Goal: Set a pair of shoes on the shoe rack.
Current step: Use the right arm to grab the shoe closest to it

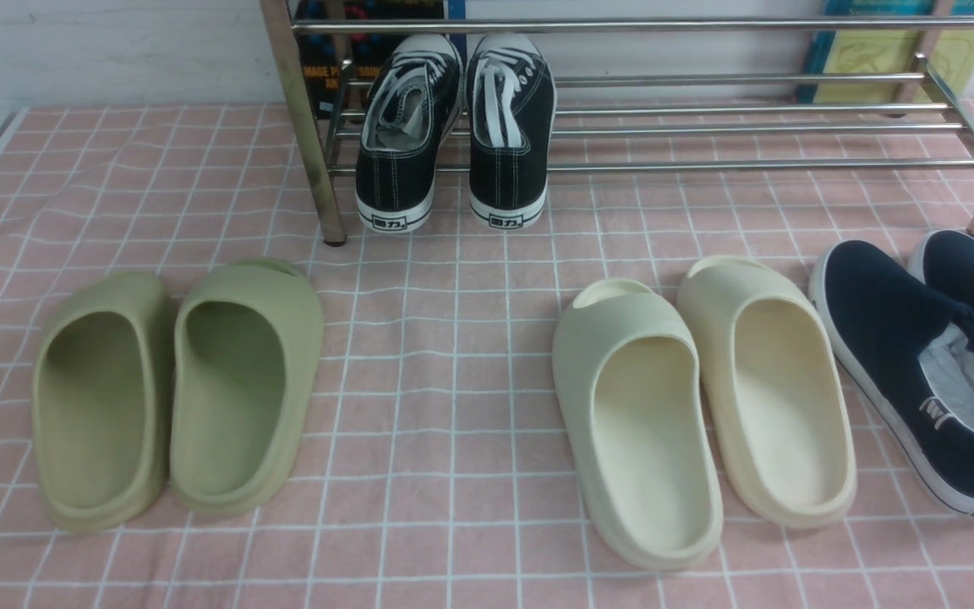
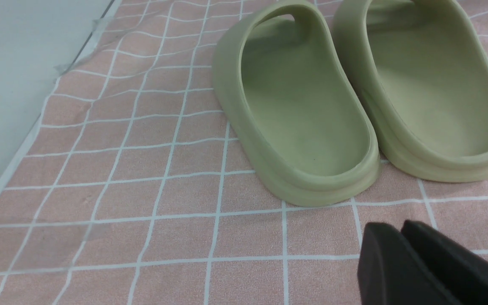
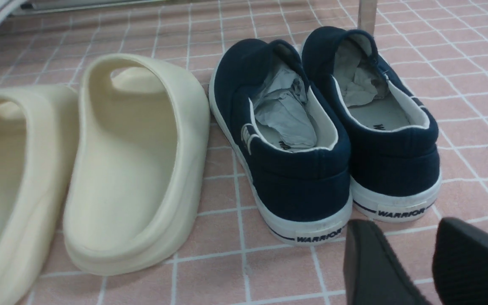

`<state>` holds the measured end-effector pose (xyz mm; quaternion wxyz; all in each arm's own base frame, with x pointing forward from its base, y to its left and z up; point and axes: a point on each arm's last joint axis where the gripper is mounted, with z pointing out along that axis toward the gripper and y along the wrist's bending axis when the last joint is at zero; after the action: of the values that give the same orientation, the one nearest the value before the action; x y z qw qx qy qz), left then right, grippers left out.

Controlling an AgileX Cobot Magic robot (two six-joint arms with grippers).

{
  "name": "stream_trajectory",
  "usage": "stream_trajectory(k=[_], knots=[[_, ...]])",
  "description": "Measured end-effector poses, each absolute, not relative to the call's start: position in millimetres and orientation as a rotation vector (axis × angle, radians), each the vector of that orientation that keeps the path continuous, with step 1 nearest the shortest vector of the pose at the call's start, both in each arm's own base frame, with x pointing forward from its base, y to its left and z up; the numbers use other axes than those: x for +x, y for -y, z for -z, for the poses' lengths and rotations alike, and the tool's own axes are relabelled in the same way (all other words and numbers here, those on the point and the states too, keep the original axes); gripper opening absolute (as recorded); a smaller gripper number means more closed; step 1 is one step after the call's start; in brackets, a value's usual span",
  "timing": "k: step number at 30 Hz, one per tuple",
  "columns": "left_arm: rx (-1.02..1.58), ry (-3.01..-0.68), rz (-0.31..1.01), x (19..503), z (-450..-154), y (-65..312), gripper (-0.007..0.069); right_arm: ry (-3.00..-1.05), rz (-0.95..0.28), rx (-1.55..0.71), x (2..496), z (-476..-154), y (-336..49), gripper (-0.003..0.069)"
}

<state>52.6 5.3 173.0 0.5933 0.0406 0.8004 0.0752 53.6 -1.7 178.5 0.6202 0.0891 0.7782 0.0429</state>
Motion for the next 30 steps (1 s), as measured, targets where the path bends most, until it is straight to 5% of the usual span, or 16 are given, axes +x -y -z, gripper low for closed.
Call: stream_trajectory(k=[6, 13, 24, 30], knots=[[0.095, -1.861, -0.176, 53, -173, -5, 0.0071, -1.749, -0.363, 0.382, 54, -180, -6, 0.0239], [0.095, -1.861, -0.176, 53, -173, -5, 0.0071, -1.586, -0.825, 0.715, 55, -190, -14, 0.0239], [0.095, -1.862, -0.176, 53, -173, -5, 0.0071, -1.597, -0.709, 0.543, 54, -198, -15, 0.0220], [0.095, -1.862, -0.176, 53, -173, -5, 0.0071, -1.657, -0.498, 0.218, 51, -269, -20, 0.0008]])
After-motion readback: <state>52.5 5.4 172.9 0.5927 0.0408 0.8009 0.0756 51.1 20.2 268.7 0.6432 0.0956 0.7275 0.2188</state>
